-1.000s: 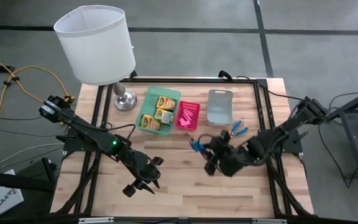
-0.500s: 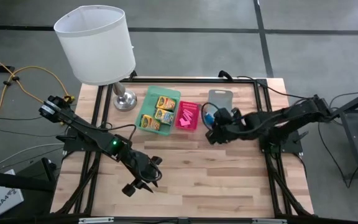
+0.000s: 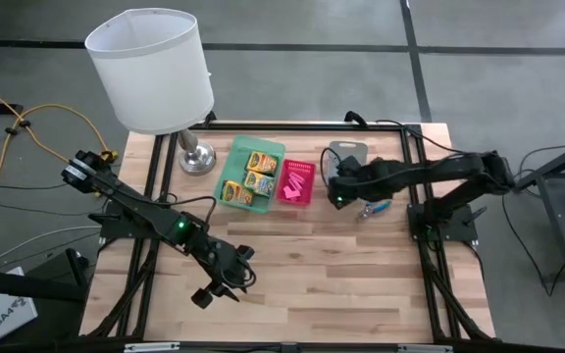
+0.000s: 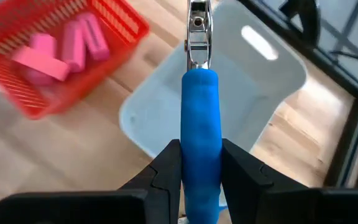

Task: Pick & Place School Supplies
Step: Put the blue puncher into the gray bin

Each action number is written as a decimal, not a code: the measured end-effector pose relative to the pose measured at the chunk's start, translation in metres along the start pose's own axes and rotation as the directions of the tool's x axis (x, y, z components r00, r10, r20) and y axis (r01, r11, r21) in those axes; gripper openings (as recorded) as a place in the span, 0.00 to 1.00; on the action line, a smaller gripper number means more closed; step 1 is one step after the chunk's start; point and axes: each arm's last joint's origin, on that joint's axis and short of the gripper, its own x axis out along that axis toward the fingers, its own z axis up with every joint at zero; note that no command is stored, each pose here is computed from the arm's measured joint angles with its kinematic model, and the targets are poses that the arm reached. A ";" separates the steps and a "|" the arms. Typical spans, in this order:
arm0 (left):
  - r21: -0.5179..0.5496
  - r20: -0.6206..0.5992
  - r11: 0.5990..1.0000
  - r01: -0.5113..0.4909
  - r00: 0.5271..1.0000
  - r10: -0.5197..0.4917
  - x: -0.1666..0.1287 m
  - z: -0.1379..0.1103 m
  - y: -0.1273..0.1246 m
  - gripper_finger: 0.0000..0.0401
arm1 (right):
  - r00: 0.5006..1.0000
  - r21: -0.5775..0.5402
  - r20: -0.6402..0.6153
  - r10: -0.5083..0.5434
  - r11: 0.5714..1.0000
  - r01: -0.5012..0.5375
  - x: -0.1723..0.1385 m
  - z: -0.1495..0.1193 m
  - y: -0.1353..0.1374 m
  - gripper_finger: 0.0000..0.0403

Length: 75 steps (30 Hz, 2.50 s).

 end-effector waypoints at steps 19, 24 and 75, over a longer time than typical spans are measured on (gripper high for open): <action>-0.003 -0.014 1.000 -0.003 1.000 0.003 0.000 -0.001 0.000 0.30 | 0.928 -0.095 -0.292 -0.232 0.972 0.214 0.100 0.016 0.006 0.20; -0.003 -0.014 1.000 -0.003 1.000 0.003 0.000 -0.001 0.000 0.30 | 0.900 -0.138 -0.333 -0.282 0.959 0.249 0.122 0.016 0.005 0.20; -0.007 -0.013 1.000 -0.003 1.000 0.003 0.000 -0.001 0.000 0.30 | 0.938 -0.119 -0.346 -0.027 0.993 -0.015 0.117 0.034 0.001 0.38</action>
